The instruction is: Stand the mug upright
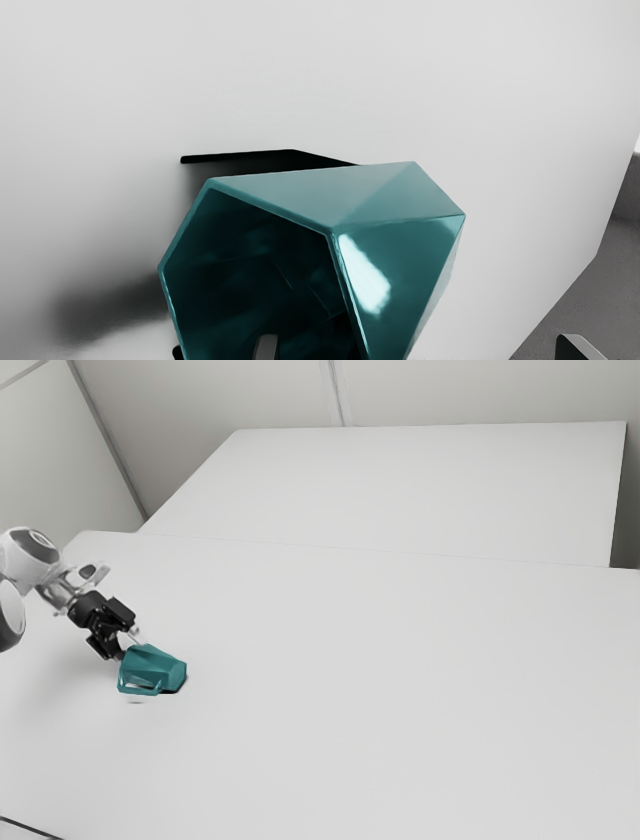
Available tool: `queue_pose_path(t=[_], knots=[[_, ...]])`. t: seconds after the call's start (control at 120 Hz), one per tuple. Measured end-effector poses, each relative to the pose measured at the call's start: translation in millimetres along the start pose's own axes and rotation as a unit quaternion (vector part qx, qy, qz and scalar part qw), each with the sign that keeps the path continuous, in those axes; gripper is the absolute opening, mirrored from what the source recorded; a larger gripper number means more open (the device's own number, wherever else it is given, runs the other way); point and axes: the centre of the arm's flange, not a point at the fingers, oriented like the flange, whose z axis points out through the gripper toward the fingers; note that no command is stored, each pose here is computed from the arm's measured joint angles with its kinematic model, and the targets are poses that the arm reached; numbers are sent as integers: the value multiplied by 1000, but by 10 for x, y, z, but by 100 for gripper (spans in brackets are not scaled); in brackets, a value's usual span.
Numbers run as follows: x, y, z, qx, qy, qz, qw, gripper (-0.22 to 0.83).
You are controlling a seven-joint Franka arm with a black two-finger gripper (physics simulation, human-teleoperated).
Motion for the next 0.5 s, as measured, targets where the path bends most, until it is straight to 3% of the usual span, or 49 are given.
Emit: queue_pose_path(t=[0.2,0.5], knots=[[-6,-7,95,-12,-3,8,1000,60],[21,17,122,-20,2,20,1000,8]])
